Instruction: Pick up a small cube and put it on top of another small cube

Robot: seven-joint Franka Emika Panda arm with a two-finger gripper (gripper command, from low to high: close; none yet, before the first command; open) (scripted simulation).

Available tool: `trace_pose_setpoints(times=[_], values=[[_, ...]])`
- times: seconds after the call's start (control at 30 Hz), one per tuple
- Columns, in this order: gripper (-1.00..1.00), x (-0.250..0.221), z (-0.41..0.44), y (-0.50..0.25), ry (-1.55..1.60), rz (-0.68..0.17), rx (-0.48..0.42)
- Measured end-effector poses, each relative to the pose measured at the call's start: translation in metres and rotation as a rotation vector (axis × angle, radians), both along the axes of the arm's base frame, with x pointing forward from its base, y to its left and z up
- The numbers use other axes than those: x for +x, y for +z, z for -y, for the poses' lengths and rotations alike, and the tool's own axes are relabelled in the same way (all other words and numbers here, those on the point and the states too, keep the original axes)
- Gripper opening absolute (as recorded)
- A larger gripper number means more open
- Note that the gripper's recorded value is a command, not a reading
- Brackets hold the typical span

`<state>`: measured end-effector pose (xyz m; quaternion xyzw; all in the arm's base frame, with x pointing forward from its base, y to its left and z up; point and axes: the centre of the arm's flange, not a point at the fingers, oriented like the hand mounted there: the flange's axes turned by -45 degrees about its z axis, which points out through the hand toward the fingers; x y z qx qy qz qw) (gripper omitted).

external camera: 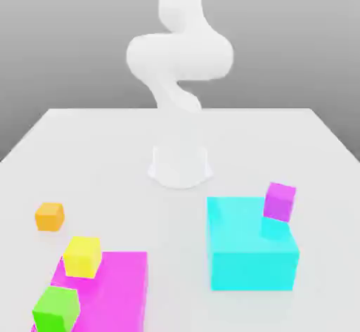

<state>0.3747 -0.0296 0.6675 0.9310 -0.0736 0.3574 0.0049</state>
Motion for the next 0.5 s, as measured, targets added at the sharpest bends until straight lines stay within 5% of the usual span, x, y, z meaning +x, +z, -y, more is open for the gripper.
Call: trace_pose_setpoints(times=[0.23,0.5], values=[[0.00,0.036,0.102,-0.133,-0.376,-0.173,0.125],[0.00,-0.003,0.210,-0.285,-0.806,-0.336,0.295]])
